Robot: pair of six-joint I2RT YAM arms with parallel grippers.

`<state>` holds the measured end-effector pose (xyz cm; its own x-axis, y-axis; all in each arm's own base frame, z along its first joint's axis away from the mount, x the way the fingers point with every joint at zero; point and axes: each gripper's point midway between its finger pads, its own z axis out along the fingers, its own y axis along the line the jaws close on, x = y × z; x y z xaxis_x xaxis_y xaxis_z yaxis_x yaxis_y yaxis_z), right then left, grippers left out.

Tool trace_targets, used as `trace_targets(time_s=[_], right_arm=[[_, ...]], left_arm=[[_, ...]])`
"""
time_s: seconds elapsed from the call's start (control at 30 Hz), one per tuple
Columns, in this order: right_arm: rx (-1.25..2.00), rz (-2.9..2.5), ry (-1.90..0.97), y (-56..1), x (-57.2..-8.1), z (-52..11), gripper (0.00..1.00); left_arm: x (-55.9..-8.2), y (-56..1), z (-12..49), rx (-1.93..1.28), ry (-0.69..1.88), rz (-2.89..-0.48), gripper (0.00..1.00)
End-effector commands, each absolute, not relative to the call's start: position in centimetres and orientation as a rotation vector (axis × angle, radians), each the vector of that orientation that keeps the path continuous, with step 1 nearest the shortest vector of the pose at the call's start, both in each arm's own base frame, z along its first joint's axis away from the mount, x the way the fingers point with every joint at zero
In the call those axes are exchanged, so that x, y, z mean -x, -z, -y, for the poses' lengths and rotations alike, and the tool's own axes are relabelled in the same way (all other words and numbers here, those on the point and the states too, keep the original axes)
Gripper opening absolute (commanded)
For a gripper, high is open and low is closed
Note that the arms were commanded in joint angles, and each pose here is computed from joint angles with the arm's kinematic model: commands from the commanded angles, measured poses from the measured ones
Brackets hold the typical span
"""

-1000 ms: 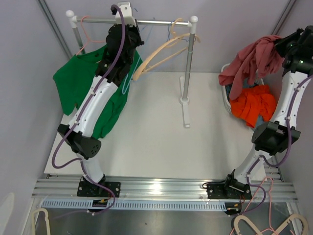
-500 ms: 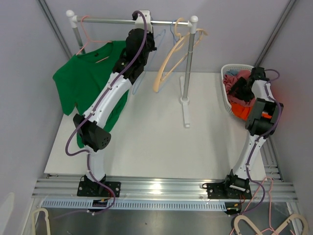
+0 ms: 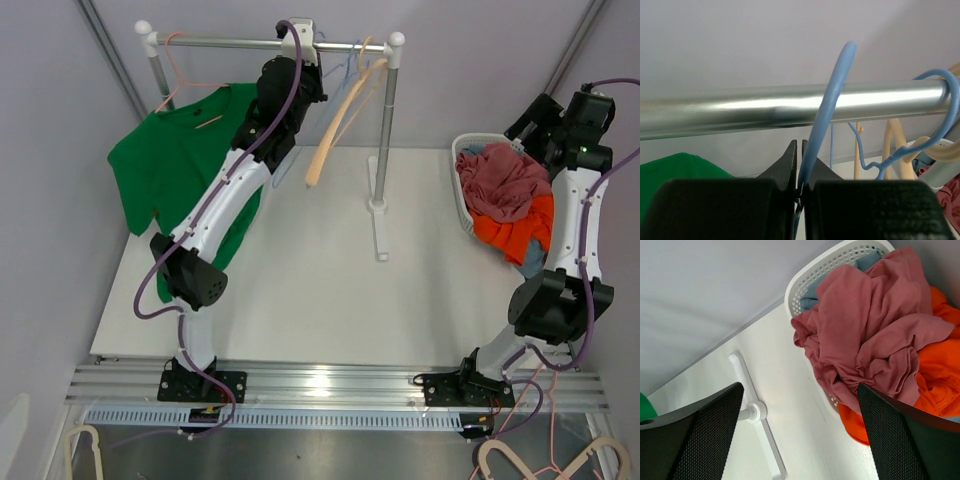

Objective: Remove the t-shirt from the hanger

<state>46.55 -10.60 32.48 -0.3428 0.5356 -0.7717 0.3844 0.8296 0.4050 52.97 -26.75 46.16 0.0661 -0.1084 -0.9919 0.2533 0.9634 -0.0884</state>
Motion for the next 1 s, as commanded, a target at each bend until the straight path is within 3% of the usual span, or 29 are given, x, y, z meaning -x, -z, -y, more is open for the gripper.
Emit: trace_targets(time_s=[0.0,0.1,0.13,0.17,0.33,0.6,0.7,0.73,0.8,0.83,0.9,0.97], right_arm=[[-0.646,-2.013,-0.211,-31.5,-45.9,9.5,1.00],[-0.636,-2.005,-0.224,-32.0,-45.5,9.3,0.99],[-0.632,-2.003,-0.227,-32.2,-45.3,9.1,0.99],[-0.632,-2.003,-0.233,-32.3,-45.2,9.0,1.00],[-0.604,-1.992,-0.262,-33.3,-44.6,8.2,0.99],[-0.589,-1.989,-0.274,-34.4,-43.2,7.2,1.00],[-0.571,-2.006,-0.290,-34.1,-42.8,5.9,0.99],[-0.551,-2.013,-0.299,-34.0,-42.6,4.9,1.00],[-0.537,-2.019,-0.311,-33.3,-42.4,4.1,1.00],[-0.525,-2.007,-0.320,-33.7,-42.1,3.6,0.99],[-0.498,-2.012,-0.344,-33.4,-41.9,2.6,1.00],[-0.473,-2.017,-0.359,-33.5,-41.8,1.8,0.99]], left_arm=[[-50.9,-50.5,27.4,-0.132,0.366,-1.380,0.04],[-50.6,-50.3,27.9,-0.149,0.391,-1.388,0.20],[-50.6,-50.3,27.8,-0.149,0.391,-1.391,0.34],[-50.6,-50.2,27.6,-0.138,0.384,-1.398,0.40],[-49.5,-51.4,26.4,-0.108,0.372,-1.393,0.50],[-43.3,-56.5,22.3,-0.101,0.400,-1.351,0.53],[-40.6,-57.8,19.4,-0.086,0.402,-1.328,0.68],[-41.4,-55.4,18.0,-0.072,0.371,-1.384,0.78],[-39.8,-56.3,15.0,-0.019,0.380,-1.368,0.82],[-41.0,-53.5,12.6,0.023,0.331,-1.424,0.87],[-40.1,-54.0,8.3,0.101,0.281,-1.391,0.98],[-40.7,-51.2,6.3,0.116,0.248,-1.424,1.00]])
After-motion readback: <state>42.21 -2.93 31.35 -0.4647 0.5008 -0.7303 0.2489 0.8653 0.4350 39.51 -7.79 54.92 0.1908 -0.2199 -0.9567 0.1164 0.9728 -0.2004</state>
